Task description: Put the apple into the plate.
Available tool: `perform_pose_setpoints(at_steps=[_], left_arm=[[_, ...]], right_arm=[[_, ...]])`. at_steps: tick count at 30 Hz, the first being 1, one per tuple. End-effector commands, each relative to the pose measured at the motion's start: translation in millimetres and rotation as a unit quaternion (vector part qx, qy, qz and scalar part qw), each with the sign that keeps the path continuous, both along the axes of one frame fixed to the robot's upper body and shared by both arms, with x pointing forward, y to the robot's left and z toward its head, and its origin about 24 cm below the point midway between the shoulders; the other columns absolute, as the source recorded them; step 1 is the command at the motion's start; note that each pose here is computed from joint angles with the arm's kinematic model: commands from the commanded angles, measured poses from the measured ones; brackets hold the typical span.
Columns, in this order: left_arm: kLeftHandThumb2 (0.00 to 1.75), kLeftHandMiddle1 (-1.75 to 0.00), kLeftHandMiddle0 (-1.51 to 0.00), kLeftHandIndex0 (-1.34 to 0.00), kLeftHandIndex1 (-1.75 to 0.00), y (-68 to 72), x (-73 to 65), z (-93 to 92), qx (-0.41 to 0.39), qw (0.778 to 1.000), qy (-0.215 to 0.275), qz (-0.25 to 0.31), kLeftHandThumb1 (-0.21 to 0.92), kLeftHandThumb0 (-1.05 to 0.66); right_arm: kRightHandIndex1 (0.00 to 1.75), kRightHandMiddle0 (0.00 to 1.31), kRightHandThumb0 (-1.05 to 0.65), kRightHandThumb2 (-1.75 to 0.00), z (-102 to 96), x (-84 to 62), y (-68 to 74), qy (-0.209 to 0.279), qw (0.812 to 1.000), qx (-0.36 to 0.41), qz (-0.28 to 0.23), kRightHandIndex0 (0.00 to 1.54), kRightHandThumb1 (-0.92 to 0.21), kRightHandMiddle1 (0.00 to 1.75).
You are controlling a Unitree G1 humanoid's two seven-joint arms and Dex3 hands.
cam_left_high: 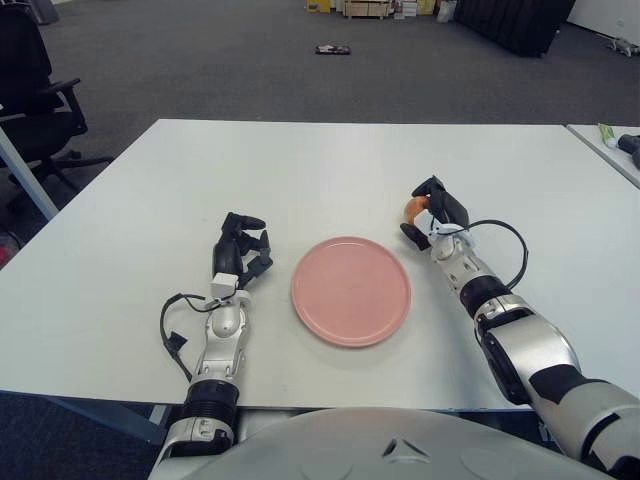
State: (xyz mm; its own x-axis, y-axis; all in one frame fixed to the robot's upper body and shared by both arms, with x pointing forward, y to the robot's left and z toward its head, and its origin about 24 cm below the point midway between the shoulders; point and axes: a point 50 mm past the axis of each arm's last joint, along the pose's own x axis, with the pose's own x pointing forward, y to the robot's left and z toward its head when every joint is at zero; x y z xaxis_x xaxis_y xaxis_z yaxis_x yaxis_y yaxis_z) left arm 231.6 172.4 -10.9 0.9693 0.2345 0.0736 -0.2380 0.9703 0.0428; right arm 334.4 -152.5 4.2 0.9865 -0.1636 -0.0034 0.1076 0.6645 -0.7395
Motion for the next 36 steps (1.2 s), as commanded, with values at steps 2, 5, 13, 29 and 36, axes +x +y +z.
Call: perform_pose_setpoints(at_steps=[2, 5, 13, 29, 36], left_arm=[[0.93, -1.74, -0.63, -0.37, -1.75, 0.8, -8.2, -9.3, 0.002, 1.0, 0.019, 0.0, 0.63, -0.39], [0.93, -1.74, -0.64, -0.38, -1.75, 0.7, -8.2, -9.2, 0.003, 1.0, 0.019, 0.001, 0.63, -0.39], [0.93, -1.74, -0.64, -0.38, -1.75, 0.6, -8.2, -9.1, 0.005, 1.0, 0.02, 0.001, 0.63, -0.39], [0.93, -1.75, -0.64, -0.38, -1.75, 1.2, -7.8, -9.1, 0.006, 1.0, 0.019, -0.001, 0.63, -0.39], [0.92, -1.75, -0.65, -0.37, -1.75, 1.2, -7.4, -9.3, 0.003, 1.0, 0.017, -0.002, 0.64, -0.39]], right_arm=[[1.59, 0.6, 0.0, -1.59, 14.8, 4.2, 1.8, -0.054, 0.998, 0.02, -0.004, 0.88, -0.03, 1.75], [1.61, 0.58, 0.0, -1.58, 20.8, 3.5, 1.0, -0.082, 0.996, 0.027, -0.005, 0.85, -0.05, 1.75], [1.63, 0.56, 0.0, -1.56, 28.1, -1.2, 2.5, -0.127, 0.988, 0.082, -0.006, 0.83, -0.08, 1.75], [1.65, 0.58, 0.0, -1.59, 69.2, -29.5, 18.8, -0.198, 0.966, 0.139, 0.096, 0.84, -0.06, 1.75], [1.65, 0.58, 0.0, -1.59, 82.0, -49.9, 33.0, -0.204, 0.946, 0.156, 0.197, 0.84, -0.06, 1.75]])
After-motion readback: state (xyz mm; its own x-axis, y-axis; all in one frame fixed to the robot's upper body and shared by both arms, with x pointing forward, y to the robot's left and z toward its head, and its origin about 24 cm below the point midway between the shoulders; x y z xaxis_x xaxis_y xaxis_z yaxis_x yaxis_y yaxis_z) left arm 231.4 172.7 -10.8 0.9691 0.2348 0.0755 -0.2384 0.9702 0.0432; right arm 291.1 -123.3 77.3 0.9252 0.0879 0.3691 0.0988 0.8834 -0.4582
